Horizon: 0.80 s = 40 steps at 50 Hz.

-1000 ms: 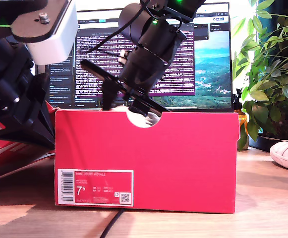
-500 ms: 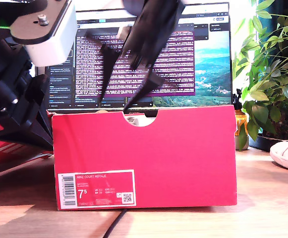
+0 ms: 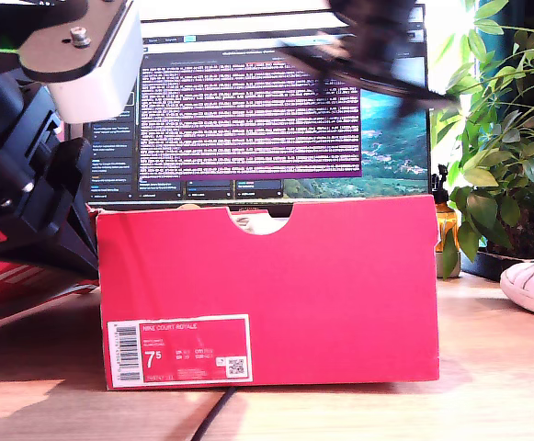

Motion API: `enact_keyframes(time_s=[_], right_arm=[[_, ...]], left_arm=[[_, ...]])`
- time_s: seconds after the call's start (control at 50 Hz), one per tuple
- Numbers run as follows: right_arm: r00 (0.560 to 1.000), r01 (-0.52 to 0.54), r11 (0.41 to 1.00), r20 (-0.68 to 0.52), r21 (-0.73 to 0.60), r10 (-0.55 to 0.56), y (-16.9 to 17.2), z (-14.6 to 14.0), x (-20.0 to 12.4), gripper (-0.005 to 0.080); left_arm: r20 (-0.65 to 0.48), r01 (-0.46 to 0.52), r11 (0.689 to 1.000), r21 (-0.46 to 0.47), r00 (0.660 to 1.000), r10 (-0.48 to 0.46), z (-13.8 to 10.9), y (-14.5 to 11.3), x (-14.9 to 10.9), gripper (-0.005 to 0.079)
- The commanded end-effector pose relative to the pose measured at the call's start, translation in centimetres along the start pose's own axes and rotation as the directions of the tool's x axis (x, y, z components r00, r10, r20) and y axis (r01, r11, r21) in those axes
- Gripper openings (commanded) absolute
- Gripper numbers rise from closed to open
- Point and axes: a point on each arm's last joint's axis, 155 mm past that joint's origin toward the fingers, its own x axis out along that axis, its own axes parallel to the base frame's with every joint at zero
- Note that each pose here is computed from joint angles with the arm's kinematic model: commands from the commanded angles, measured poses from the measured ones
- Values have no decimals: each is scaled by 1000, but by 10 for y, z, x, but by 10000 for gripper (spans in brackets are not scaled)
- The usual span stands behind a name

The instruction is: Pack the white shoes by picking the first shoe and placing it inside the red shoebox, left side, then picking and rotating the second shoe and placing it in the shoebox

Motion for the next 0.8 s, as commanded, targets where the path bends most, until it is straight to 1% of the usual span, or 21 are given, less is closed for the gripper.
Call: enact_keyframes(time_s=[0.0, 0.08, 0.2, 0.36, 0.46, 0.52, 0.62, 0.78], right_arm=[[998, 46, 998, 30, 48, -47, -9, 2, -5, 399], [994, 86, 990, 63, 110, -93, -21, 9, -7, 399], [989, 101, 982, 94, 158, -117, -32, 16, -15, 399], [968, 148, 967, 169, 207, -184, -57, 25, -36, 399], [954, 155, 951, 210, 268, -215, -77, 25, -53, 399], [950, 156, 939, 216, 306, -228, -91, 18, -60, 401], [945, 165, 912, 203, 375, -255, -115, 2, -63, 457], [944, 195, 854, 143, 482, -296, -148, -33, -54, 621]], left_arm=[[15, -12, 1000, -16, 1000, 12, 5, 4, 0, -16], [15, -12, 1000, -16, 1000, 12, 5, 4, 0, -16], [15, -12, 1000, -16, 1000, 12, 5, 4, 0, -16], [15, -12, 1000, -16, 1000, 12, 5, 4, 0, -16], [16, -11, 1000, -16, 1000, 11, 5, 4, 0, -16], [17, -10, 1000, -16, 1000, 10, 5, 4, 0, -16], [17, -10, 1000, -16, 1000, 10, 5, 4, 0, -16], [17, -9, 1000, -16, 1000, 9, 5, 3, 0, -16]])
